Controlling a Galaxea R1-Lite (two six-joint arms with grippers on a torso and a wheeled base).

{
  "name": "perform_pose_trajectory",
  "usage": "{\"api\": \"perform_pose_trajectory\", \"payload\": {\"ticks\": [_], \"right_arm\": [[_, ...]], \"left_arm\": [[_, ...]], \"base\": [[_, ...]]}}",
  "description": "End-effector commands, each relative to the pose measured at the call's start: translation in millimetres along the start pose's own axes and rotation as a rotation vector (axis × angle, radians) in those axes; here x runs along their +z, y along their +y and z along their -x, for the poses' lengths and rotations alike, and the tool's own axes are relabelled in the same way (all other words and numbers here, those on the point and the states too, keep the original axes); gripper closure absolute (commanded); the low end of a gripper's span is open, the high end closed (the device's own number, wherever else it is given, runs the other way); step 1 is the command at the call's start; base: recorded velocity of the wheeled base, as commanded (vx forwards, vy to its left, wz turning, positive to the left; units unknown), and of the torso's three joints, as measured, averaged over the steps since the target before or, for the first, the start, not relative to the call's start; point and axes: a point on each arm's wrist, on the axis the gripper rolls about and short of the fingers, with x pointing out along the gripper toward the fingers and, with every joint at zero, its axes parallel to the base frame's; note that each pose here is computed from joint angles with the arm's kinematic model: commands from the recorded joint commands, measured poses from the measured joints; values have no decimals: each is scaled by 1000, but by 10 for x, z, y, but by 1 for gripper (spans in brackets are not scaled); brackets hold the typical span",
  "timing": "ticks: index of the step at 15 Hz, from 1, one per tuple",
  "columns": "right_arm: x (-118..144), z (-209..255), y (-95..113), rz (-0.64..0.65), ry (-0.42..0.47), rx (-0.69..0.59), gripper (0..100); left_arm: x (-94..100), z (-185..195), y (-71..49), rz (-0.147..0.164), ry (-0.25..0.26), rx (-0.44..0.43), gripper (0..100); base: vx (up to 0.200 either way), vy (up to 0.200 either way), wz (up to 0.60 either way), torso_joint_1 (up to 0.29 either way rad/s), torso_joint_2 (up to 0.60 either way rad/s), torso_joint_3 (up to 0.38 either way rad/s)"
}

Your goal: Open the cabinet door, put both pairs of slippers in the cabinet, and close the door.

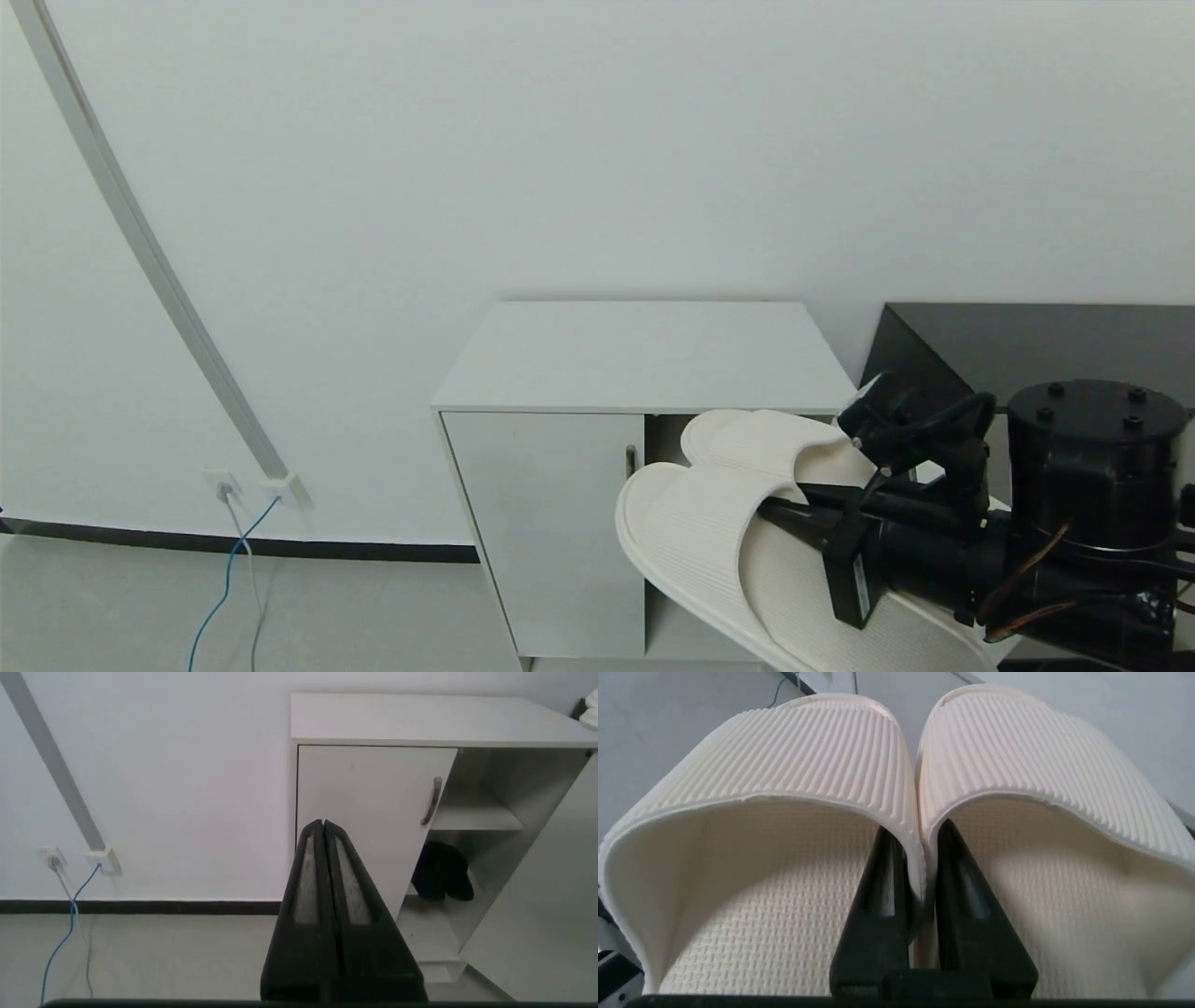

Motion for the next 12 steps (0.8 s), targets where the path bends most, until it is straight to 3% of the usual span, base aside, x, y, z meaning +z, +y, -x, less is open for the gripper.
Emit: {"api": "perform_pose_trajectory", "payload": {"ticks": [1,12], "right_arm": [[-5,-6,1,-1,2,1,100],[-47,-20,34,6,6,16,100]], "left_arm": [[-3,-2,0,1,2,0,100],[2,-1,0,1,0,0,100]], "base": [[0,0,0,-168,359,193],[0,0,0,-203,477,279]]}}
